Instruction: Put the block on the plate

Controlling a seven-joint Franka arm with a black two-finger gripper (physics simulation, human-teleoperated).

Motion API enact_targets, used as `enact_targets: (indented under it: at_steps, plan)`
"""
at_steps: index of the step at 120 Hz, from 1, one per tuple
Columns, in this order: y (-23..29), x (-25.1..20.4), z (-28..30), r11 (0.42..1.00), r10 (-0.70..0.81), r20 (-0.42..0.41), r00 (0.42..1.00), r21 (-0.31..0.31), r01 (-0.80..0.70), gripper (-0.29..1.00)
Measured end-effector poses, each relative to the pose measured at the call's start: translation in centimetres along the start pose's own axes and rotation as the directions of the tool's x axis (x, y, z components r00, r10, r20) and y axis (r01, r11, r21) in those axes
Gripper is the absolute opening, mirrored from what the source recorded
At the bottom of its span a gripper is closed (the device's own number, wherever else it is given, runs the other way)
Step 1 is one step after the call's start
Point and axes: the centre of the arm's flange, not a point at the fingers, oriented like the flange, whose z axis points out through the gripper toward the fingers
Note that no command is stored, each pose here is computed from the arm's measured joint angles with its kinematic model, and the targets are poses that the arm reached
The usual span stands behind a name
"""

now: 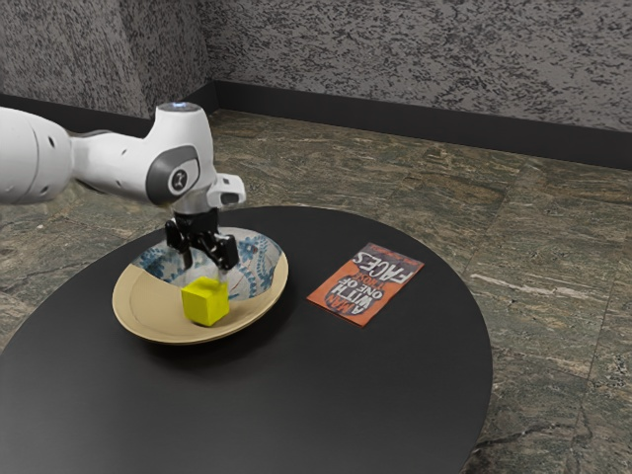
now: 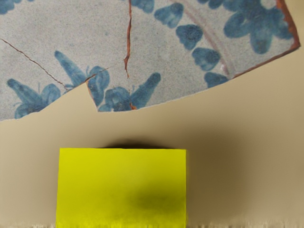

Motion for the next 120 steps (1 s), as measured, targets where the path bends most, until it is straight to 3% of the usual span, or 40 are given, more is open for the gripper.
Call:
enact_targets:
  at_steps: [73, 120]
  plan:
    - [0.0, -2.6, -14.4, 0.999, 0.03, -0.101, 0.994, 0.027, -0.028, 0.7]
    - [-2.0, -3.8, -21.0, 0.999, 0.001, -0.108, 0.994, 0.041, 0.003, 0.7]
